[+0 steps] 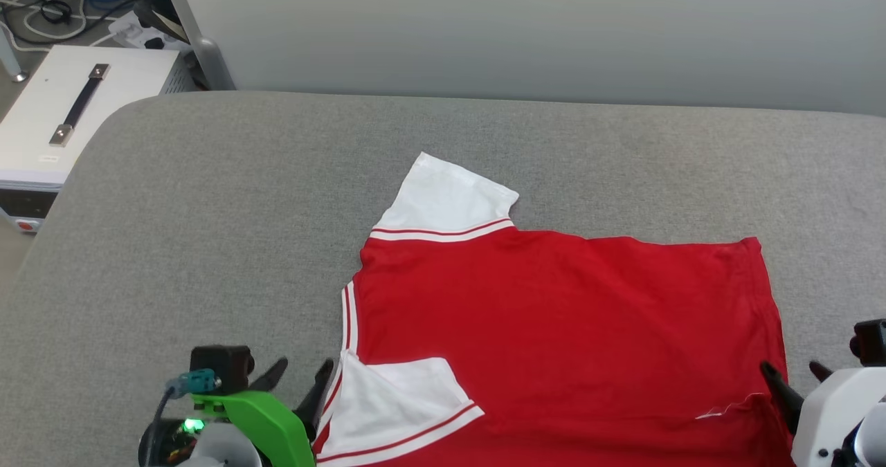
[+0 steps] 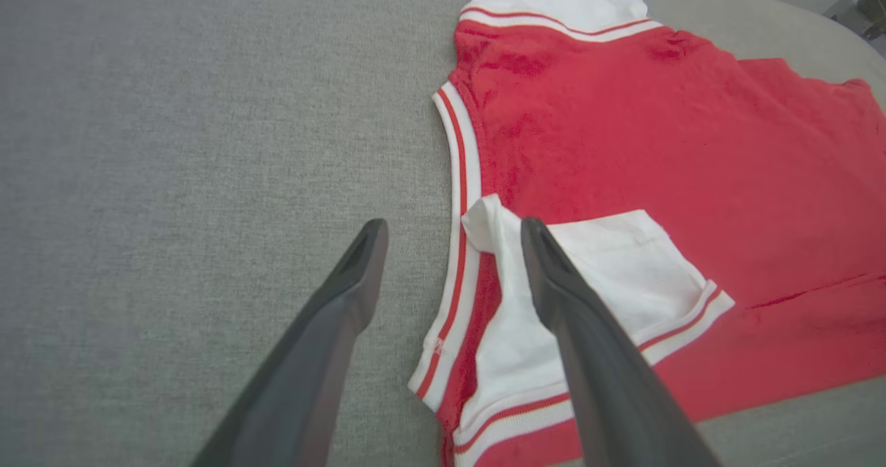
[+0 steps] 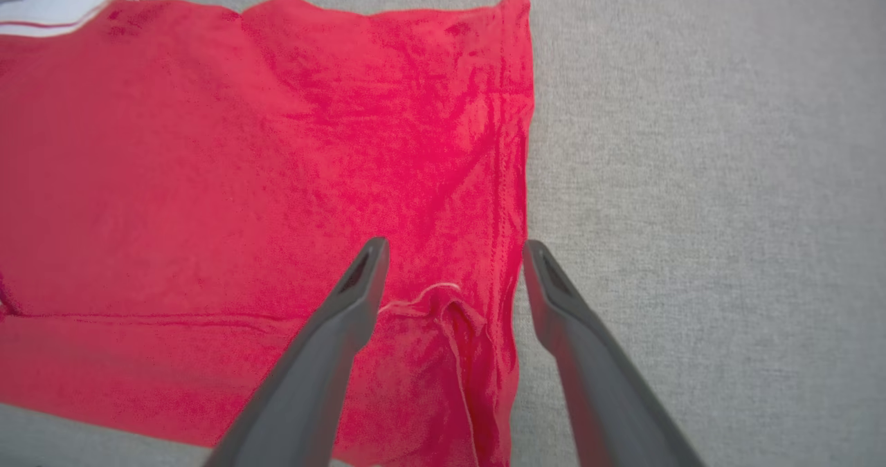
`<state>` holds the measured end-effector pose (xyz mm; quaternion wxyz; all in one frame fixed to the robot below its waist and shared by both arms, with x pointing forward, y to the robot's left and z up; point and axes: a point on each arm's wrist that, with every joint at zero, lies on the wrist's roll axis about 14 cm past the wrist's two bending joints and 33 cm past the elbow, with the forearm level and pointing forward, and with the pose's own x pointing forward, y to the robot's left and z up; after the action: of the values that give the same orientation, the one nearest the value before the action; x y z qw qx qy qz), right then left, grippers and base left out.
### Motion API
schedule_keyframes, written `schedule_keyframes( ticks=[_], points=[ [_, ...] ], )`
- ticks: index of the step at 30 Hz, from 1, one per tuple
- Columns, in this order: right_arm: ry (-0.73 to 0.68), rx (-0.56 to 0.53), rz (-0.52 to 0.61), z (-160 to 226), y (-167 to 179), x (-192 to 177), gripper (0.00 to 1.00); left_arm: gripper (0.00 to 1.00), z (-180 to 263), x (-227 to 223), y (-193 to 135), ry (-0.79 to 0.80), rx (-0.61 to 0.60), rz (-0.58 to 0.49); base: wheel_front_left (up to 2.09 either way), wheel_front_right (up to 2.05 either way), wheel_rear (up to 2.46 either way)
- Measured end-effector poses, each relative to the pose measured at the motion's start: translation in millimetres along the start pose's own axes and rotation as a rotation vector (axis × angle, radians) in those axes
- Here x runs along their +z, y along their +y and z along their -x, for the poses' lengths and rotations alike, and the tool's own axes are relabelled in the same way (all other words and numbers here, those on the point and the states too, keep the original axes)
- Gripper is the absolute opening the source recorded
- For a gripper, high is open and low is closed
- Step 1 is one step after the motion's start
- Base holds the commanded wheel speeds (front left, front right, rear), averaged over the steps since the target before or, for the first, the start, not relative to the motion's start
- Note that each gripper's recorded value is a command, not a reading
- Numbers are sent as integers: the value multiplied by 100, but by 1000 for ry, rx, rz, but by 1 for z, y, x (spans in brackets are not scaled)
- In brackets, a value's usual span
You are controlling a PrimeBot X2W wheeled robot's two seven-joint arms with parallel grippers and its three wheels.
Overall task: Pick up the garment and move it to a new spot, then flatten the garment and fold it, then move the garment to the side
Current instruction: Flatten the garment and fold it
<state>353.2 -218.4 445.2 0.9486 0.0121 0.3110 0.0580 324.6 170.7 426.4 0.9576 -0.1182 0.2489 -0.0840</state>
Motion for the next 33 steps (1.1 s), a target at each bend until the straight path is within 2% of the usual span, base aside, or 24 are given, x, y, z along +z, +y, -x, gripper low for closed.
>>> schedule_keyframes(
  ticks=[6, 12, 14, 23, 28, 33],
  points=[
    [-349, 55, 19, 19, 19, 64, 100, 100, 6, 64, -11, -298, -29, -94, 0, 0, 0],
    [-559, 86, -13, 28, 34, 84, 100, 100, 12, 121, -30, -532, -45, -94, 0, 0, 0],
    [-599, 89, -13, 30, 37, 86, 100, 100, 15, 127, -32, -577, -45, -109, 0, 0, 0],
    [-715, 70, -65, 28, 39, 91, 100, 100, 2, 118, -33, -593, -72, -145, 0, 0, 0],
    [-701, 57, -76, 18, 37, 88, 100, 100, -21, 109, -38, -547, -126, -172, 0, 0, 0],
    [-678, 49, -70, 5, 35, 87, 100, 100, -63, 119, -48, -464, -209, -253, 0, 0, 0]
  ],
)
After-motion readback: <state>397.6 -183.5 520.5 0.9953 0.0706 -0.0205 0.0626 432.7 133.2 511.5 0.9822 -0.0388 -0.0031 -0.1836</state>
